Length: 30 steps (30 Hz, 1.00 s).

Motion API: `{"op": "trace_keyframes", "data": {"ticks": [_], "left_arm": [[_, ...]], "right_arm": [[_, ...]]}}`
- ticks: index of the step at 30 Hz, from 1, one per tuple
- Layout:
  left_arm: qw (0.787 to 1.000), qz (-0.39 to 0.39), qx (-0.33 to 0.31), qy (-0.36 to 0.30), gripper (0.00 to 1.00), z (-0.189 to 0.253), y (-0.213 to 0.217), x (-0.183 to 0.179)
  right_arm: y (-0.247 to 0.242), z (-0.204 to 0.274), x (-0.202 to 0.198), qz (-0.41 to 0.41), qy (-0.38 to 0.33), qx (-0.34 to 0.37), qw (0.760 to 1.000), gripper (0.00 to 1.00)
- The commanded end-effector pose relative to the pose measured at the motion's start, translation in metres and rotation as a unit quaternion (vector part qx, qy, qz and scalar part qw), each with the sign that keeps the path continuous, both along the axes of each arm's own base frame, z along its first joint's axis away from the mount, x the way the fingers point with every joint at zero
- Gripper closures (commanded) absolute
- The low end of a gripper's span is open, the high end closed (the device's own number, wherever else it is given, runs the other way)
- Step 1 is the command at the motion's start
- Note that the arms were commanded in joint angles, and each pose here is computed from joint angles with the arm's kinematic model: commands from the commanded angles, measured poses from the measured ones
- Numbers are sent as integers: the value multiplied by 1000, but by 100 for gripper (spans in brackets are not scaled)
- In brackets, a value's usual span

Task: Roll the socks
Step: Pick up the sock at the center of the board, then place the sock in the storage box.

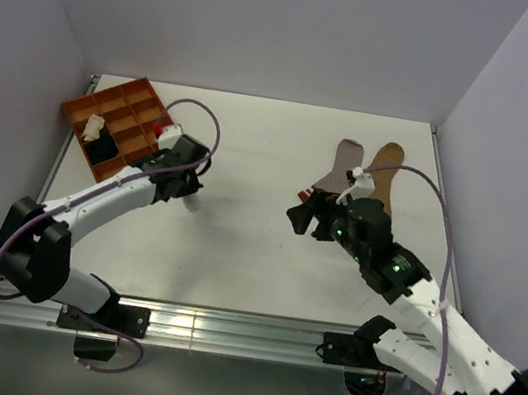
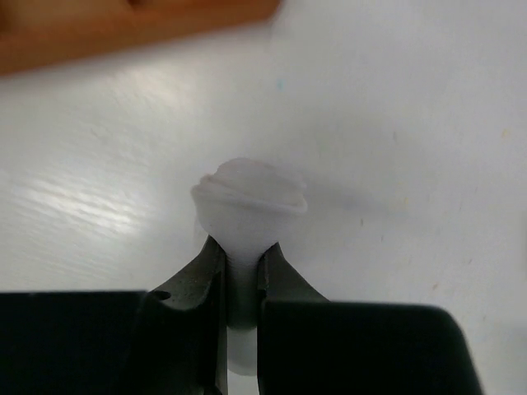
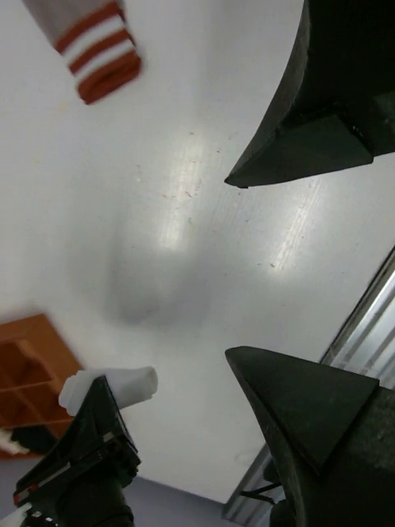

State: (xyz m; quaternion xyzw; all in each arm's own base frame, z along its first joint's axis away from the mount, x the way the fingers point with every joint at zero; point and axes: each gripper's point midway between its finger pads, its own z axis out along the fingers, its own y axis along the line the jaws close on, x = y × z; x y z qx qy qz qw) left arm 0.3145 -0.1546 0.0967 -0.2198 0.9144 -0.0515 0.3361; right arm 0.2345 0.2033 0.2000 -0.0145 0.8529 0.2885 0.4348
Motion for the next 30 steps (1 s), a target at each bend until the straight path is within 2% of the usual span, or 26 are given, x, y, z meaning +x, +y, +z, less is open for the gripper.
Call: {"op": "trace_keyframes", "data": {"ticks": [1, 4, 8, 9, 13, 16, 18, 19, 20, 22, 23, 30], "left_arm": [[996, 9, 70, -62, 100, 56, 50, 22], [992, 8, 74, -101, 100, 86, 78, 36], [986, -9, 87, -143, 100, 115, 116, 53], [983, -6, 109, -145, 100, 117, 137, 56], [977, -13, 133, -166, 100, 127, 170, 68], [965, -52, 172, -193, 100, 124, 181, 75], [958, -54, 208, -189, 100, 109, 201, 70], [951, -55, 215, -214, 100, 115, 202, 75], [951, -63, 217, -209, 100, 100, 203, 70], [940, -63, 242, -231, 100, 101, 214, 73], [943, -66, 241, -218, 100, 86, 215, 70], [949, -70, 222, -213, 100, 64, 226, 81]], "right_arm": [[-31, 34, 4, -45, -82, -11, 996, 13], [-49, 55, 1, -70, -126, -9, 990, 5], [-61, 64, -3, -78, -156, -19, 985, 5], [-62, 66, -5, -74, -161, -14, 984, 5], [-58, 66, -9, -56, -177, -9, 983, 5], [-57, 67, -11, -48, -183, -8, 982, 5], [-56, 66, -12, -41, -184, -8, 982, 5], [-56, 66, -13, -40, -184, -7, 982, 5], [-55, 66, -14, -38, -186, -6, 982, 5], [-55, 64, -14, -36, -184, -8, 982, 5], [-55, 63, -15, -35, -185, -8, 982, 5], [-51, 61, -16, -23, -186, -5, 982, 6]]}}
